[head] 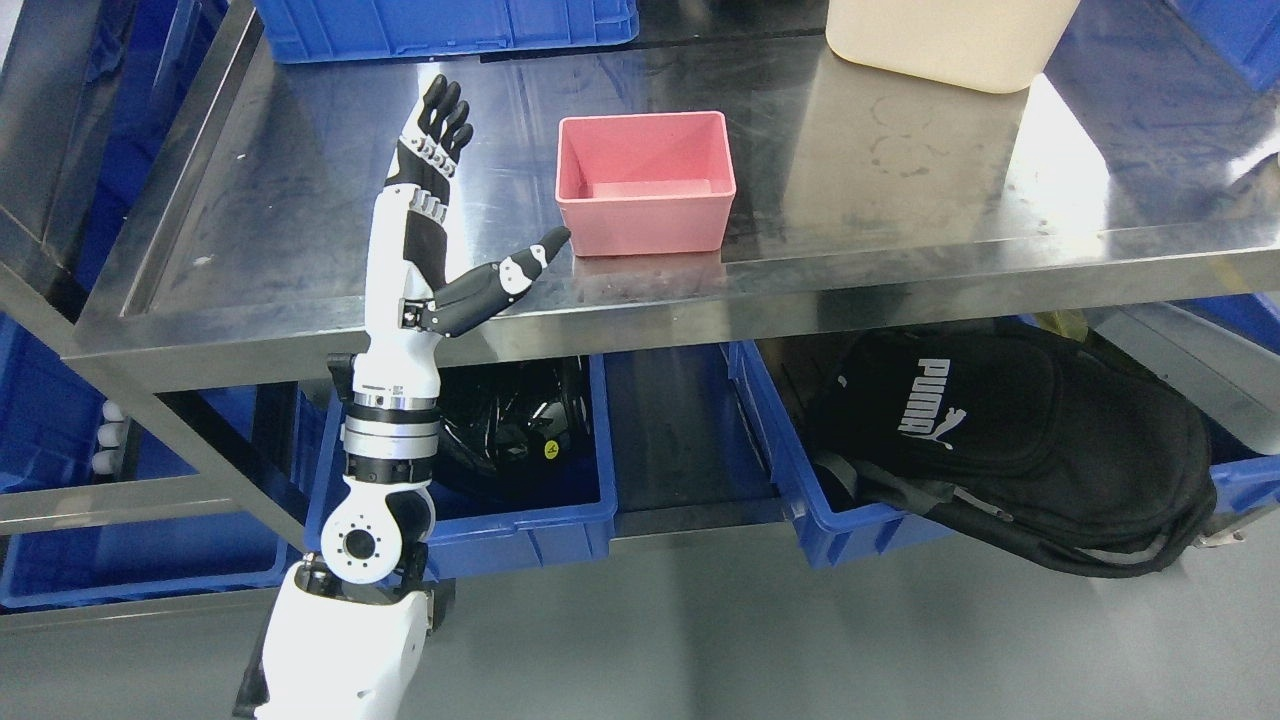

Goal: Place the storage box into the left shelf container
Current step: 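Reach the left hand forward over the table toward the pink box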

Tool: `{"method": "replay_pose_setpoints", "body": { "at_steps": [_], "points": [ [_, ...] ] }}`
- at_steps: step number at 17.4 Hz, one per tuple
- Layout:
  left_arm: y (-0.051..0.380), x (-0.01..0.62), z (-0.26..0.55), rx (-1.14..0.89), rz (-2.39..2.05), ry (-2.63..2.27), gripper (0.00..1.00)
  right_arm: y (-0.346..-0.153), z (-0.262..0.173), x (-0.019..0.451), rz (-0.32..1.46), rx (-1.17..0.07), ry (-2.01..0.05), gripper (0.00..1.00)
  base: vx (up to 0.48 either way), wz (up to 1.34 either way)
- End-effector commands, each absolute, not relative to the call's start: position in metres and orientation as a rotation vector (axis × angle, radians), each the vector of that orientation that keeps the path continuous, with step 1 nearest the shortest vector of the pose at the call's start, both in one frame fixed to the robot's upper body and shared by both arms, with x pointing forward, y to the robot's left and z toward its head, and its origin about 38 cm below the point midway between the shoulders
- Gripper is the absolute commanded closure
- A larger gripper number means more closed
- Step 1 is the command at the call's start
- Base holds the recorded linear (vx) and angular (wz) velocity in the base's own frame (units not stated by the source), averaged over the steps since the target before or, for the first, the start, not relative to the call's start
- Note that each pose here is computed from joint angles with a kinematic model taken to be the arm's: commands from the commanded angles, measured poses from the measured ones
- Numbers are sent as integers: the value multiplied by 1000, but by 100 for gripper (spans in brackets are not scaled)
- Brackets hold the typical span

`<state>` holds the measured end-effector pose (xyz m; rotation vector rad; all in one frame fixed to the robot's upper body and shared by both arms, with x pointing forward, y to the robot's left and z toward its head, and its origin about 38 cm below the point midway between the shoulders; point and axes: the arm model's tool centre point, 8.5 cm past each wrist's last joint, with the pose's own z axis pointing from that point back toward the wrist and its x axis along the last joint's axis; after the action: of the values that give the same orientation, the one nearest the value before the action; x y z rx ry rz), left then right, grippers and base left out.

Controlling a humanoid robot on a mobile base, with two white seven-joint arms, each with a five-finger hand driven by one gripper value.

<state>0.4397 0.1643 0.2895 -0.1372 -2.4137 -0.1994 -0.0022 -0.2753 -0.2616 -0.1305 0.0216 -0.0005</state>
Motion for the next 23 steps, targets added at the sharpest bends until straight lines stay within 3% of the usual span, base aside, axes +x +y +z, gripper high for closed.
{"method": "replay_pose_setpoints", "body": {
  "at_steps": [1, 4, 8, 12, 19, 23],
  "points": [
    [199, 441, 293, -51, -150, -2424, 1, -287, -261, -2, -3, -148, 13, 0, 0, 0],
    [200, 444, 310, -68, -252, -2454, 1, -287, -261, -2, -3, -148, 13, 0, 0, 0],
    [230, 474, 397, -85, -454, -2383, 1, -287, -261, -2, -3, -148, 13, 0, 0, 0],
    [260, 477, 463, -13, -901, -2167, 1, -287, -261, -2, -3, -148, 13, 0, 0, 0],
    [156, 492, 420, 74, -1504, -1733, 2, -287, -261, -2, -3, -148, 13, 0, 0, 0],
    [149, 511, 402, 105, -1559, -1482, 4, -287, -261, -2, -3, -148, 13, 0, 0, 0]
  ]
}}
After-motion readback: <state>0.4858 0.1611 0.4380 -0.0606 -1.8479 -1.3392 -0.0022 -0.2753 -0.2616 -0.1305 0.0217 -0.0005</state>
